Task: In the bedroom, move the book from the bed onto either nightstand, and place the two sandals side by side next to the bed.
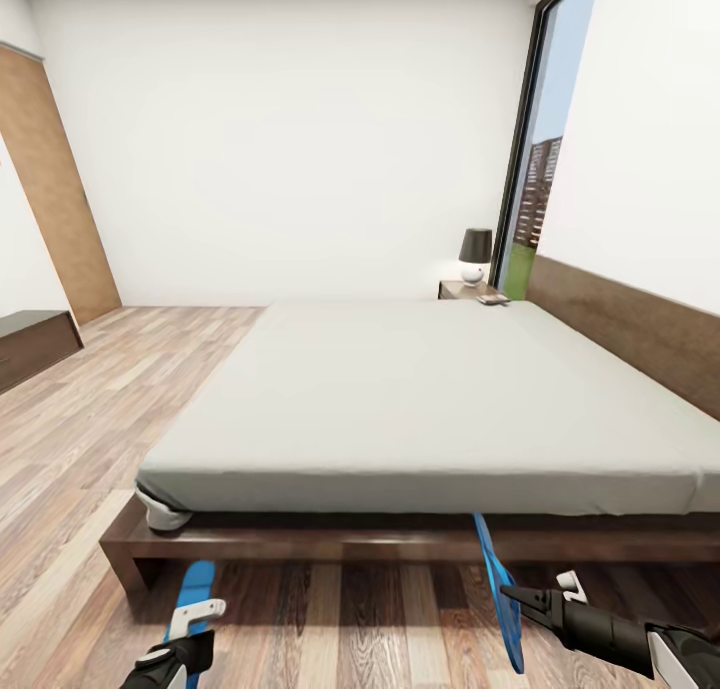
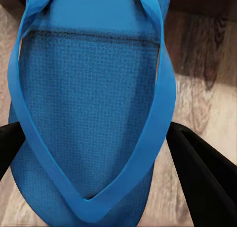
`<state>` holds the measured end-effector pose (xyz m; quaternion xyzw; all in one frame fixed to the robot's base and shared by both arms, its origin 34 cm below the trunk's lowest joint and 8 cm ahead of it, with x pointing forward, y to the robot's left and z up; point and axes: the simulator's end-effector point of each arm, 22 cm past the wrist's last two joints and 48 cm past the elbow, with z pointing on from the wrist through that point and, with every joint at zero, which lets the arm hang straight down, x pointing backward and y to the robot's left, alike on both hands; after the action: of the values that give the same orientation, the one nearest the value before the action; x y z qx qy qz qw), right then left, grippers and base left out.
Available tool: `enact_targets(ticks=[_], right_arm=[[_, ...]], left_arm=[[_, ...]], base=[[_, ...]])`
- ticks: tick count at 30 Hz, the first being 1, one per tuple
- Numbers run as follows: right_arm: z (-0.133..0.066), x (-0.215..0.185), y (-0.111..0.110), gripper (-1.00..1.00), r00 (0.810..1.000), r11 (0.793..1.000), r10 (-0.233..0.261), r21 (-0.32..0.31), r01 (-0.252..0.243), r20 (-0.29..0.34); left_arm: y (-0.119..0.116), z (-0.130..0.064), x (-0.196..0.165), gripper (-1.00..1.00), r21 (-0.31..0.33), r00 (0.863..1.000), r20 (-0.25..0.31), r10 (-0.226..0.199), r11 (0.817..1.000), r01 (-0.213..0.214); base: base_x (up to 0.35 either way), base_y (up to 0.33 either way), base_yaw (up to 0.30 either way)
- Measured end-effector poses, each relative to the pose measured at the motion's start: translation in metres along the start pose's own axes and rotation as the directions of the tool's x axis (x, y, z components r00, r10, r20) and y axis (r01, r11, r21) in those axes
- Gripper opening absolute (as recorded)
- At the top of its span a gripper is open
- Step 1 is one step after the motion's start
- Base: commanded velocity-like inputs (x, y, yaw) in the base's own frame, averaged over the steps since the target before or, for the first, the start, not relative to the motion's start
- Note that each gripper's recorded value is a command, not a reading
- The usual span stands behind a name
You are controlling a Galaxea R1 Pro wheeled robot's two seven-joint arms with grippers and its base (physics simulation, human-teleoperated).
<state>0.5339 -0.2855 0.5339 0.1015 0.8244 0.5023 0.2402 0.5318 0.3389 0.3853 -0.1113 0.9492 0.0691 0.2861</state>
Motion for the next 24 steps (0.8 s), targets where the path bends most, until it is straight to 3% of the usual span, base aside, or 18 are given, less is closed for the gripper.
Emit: enact_targets(ticks=[24], right_arm=[[0.014, 0.025, -0.045, -1.00, 1.000, 1.000, 0.000, 0.002, 0.000, -0.001]], left_arm=[[-0.004, 0.036, 0.037, -1.00, 0.000, 1.000, 0.007, 0.003, 1.000, -0.003]], base=[[0.000, 0.000, 0.000]])
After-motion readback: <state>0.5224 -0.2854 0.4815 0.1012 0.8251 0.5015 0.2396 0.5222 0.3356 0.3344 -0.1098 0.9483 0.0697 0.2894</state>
